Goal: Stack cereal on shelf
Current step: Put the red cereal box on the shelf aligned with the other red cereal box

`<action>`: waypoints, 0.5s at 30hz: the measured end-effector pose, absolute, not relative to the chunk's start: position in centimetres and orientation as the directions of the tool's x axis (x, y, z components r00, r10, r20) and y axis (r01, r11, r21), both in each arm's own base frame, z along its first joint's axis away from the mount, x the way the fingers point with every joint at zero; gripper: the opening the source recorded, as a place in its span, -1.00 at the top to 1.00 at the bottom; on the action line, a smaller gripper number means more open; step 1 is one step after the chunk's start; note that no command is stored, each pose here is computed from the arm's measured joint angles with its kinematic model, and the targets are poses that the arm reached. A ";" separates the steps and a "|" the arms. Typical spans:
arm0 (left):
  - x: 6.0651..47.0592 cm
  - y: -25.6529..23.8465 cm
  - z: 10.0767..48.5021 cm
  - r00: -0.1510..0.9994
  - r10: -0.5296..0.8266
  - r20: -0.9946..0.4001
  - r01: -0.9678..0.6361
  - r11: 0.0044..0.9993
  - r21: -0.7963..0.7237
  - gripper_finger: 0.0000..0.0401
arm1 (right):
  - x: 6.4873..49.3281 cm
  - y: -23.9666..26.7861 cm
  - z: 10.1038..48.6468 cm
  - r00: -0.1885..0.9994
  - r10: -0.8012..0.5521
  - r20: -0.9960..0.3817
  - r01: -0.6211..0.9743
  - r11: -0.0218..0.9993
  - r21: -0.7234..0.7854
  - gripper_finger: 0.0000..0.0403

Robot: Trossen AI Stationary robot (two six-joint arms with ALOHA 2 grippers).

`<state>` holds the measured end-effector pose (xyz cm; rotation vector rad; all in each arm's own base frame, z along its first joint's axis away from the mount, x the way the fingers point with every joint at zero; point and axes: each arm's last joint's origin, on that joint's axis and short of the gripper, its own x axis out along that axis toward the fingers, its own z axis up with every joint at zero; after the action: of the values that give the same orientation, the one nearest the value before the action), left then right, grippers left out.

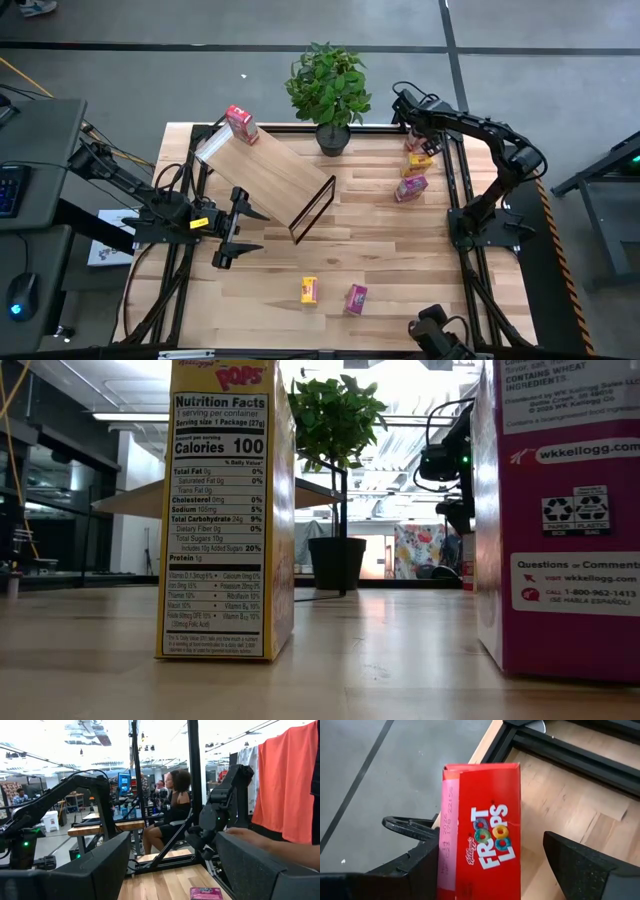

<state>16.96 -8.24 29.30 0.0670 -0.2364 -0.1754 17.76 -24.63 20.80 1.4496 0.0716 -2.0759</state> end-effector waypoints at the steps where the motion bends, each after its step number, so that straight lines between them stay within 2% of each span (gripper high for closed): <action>1: 17.0 -8.2 29.3 0.957 -0.181 0.227 0.165 0.983 0.086 -0.42 | 17.8 -24.6 20.8 -0.217 -0.435 -0.874 0.498 -0.820 0.284 -0.56; 15: 16.9 -8.2 29.4 0.954 -0.179 0.240 0.160 0.982 0.097 -0.42 | 17.9 -24.6 20.8 -0.191 -0.422 -0.886 0.496 -0.820 0.284 -0.56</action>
<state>16.93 -8.22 29.42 0.0766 -0.2502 -0.1724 17.86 -24.60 20.76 1.4927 0.0876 -2.0492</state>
